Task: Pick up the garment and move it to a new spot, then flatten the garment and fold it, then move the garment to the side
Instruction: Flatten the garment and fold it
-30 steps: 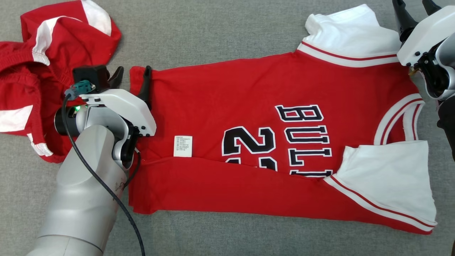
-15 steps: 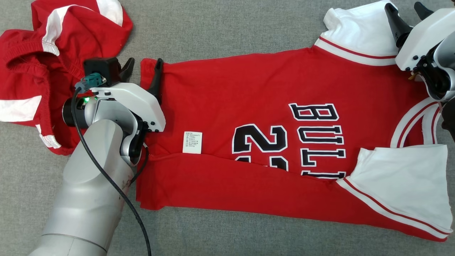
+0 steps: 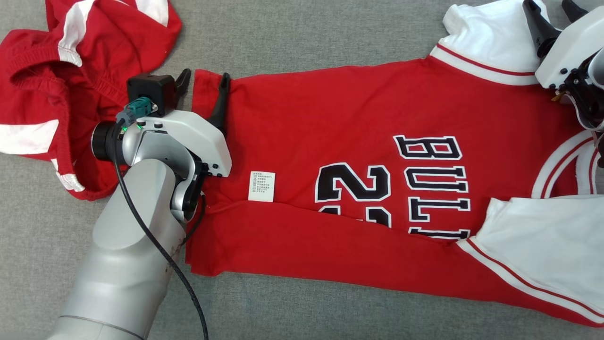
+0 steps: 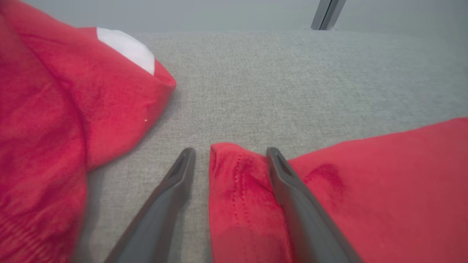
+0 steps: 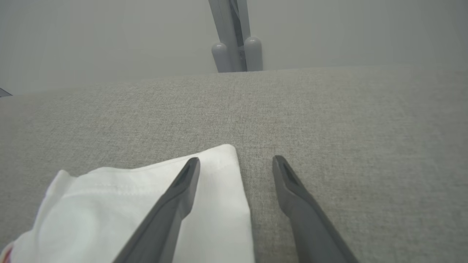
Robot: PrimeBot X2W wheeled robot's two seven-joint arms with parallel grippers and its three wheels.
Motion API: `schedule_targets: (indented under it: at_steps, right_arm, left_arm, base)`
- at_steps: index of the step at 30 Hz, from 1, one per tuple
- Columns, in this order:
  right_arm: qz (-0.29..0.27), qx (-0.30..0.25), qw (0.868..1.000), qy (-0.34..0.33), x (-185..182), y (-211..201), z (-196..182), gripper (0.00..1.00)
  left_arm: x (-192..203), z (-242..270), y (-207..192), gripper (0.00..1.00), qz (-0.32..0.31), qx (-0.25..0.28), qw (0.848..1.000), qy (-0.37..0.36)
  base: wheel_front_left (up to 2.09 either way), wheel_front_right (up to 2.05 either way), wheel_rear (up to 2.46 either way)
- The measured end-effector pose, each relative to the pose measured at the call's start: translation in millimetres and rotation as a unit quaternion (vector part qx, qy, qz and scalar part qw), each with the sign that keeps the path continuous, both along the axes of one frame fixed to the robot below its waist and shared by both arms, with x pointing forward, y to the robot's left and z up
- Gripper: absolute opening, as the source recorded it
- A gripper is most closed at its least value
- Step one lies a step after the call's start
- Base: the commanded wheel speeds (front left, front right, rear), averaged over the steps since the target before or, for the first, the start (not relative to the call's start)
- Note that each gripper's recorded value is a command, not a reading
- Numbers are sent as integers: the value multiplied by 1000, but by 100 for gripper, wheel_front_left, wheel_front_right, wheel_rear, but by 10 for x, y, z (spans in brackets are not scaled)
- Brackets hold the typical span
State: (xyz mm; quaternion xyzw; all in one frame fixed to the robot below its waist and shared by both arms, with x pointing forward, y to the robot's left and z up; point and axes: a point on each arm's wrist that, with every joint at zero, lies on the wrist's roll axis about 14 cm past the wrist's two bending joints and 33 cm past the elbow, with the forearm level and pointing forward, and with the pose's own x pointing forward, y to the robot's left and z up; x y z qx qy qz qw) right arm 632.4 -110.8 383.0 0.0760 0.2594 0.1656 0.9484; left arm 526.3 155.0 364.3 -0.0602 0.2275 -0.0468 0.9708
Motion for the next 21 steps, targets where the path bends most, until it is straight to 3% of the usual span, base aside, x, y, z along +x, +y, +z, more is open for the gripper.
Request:
schedule_targets:
  at_steps: [14,15,16,17,18,19,20,21]
  right_arm:
    - [4,13,1000,1,127,134,-116,98]
    - [5,14,1000,2,128,143,-122,80]
    - [5,14,1000,3,129,149,-124,49]
    - [7,14,1000,5,124,156,-129,38]
    - [8,14,1000,7,117,163,-135,16]
    - [10,14,1000,9,109,172,-139,0]
    - [12,14,1000,10,103,179,-137,0]
    - [13,15,1000,10,96,187,-134,0]
  left_arm:
    - [-13,-37,44,100,3,-3,1000,6]
    - [-13,-39,43,100,3,-3,1000,7]
    - [-13,-39,41,100,3,-3,1000,7]
    - [-13,-38,36,100,2,-4,1000,7]
    - [-12,-36,34,100,2,-4,1000,7]
    - [-12,-35,31,100,1,-3,1000,7]
    - [-12,-32,29,100,1,-4,1000,8]
    - [-11,-29,24,83,0,-4,1000,7]
  base:
    - [0,0,0]
    - [0,0,0]
    - [0,0,0]
    - [0,0,0]
    - [0,0,0]
    - [0,0,0]
    - [0,0,0]
    - [0,0,0]
